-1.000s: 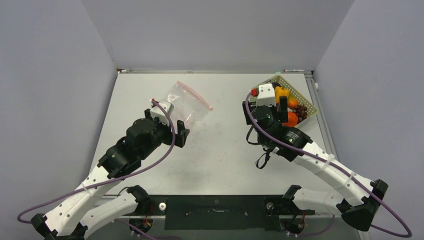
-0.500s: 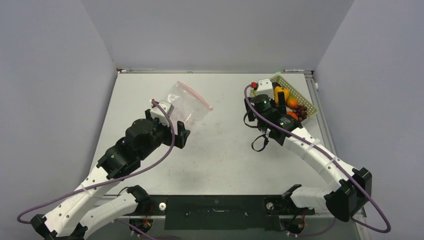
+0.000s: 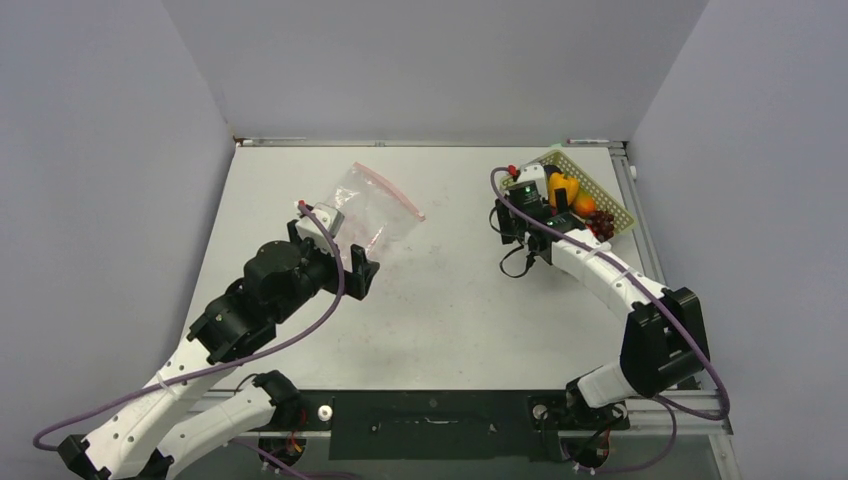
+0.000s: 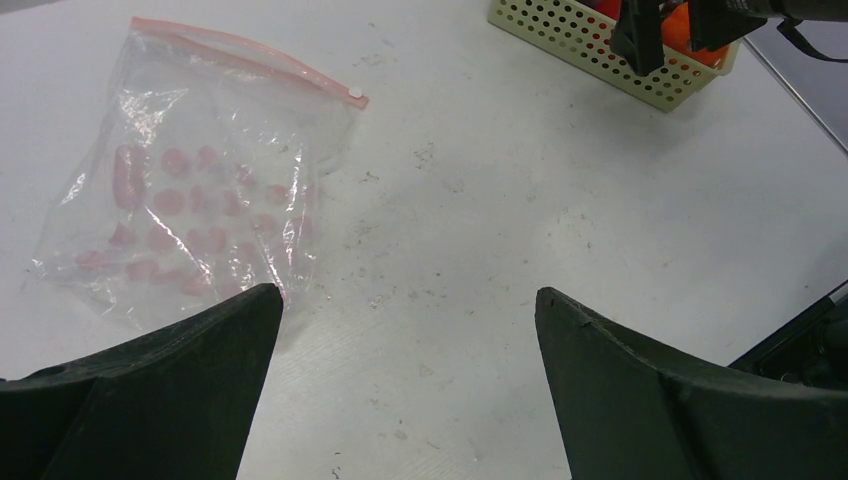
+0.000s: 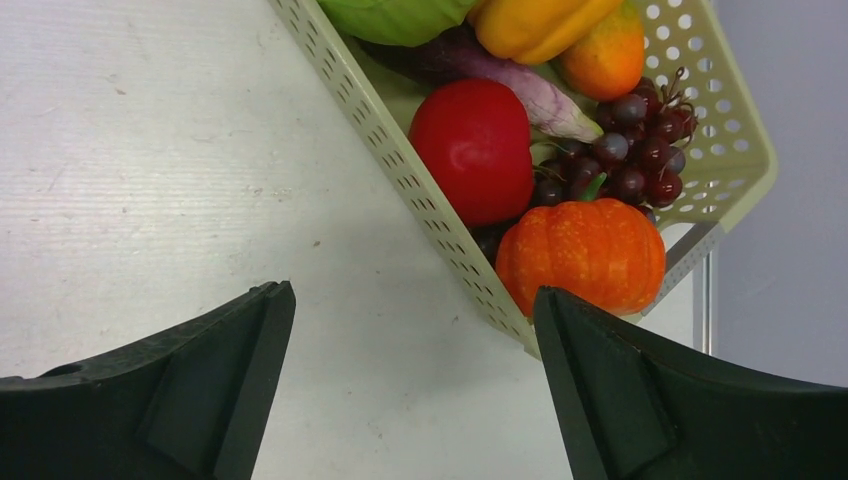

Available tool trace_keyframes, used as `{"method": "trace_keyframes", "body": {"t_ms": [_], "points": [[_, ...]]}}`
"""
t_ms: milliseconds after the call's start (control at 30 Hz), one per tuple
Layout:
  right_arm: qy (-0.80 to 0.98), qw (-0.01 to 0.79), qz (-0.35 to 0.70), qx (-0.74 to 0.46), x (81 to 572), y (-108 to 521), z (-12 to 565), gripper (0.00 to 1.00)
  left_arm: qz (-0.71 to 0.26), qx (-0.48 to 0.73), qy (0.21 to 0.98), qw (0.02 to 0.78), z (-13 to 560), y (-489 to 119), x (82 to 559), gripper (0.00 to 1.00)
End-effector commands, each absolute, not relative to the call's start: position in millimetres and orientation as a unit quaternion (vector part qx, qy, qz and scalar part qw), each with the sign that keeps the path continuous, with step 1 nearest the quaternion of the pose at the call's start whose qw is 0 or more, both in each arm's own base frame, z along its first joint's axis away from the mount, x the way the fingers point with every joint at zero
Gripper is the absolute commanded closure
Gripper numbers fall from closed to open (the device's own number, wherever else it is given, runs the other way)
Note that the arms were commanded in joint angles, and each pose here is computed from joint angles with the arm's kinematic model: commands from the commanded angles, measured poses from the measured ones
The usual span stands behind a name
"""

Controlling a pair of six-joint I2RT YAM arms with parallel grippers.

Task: Place the food in the zip-top bag and seal the zipper
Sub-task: Move the bin to the center of the board.

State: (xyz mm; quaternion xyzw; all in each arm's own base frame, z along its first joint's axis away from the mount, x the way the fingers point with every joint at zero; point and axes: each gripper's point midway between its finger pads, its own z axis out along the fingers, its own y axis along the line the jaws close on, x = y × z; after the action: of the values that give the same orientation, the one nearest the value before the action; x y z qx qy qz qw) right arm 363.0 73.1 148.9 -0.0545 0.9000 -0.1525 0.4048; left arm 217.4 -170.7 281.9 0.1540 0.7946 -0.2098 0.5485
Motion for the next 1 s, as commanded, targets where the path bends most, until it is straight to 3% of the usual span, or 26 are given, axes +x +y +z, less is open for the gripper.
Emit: {"method": "trace_keyframes", "body": {"t_ms": [0, 133, 533, 967], "points": [[0.9, 0.417, -0.124, -0.029, 381, 71, 148, 0.07, -0.223, 0.149, 0.782, 0.562, 298, -172, 217, 0.04], [0.906, 0.406, -0.116, -0.023, 391, 67, 140, 0.18, -0.223, 0.147, 0.781, 0.564, 300, -170, 216, 0.04], [0.913, 0.385, -0.136, -0.02, 415, 51, 128, 0.39, -0.227, 0.149, 0.78, 0.564, 300, -171, 215, 0.04], [0.917, 0.366, -0.159, -0.023, 423, 46, 112, 0.44, -0.228, 0.147, 0.778, 0.567, 301, -170, 214, 0.04]]}}
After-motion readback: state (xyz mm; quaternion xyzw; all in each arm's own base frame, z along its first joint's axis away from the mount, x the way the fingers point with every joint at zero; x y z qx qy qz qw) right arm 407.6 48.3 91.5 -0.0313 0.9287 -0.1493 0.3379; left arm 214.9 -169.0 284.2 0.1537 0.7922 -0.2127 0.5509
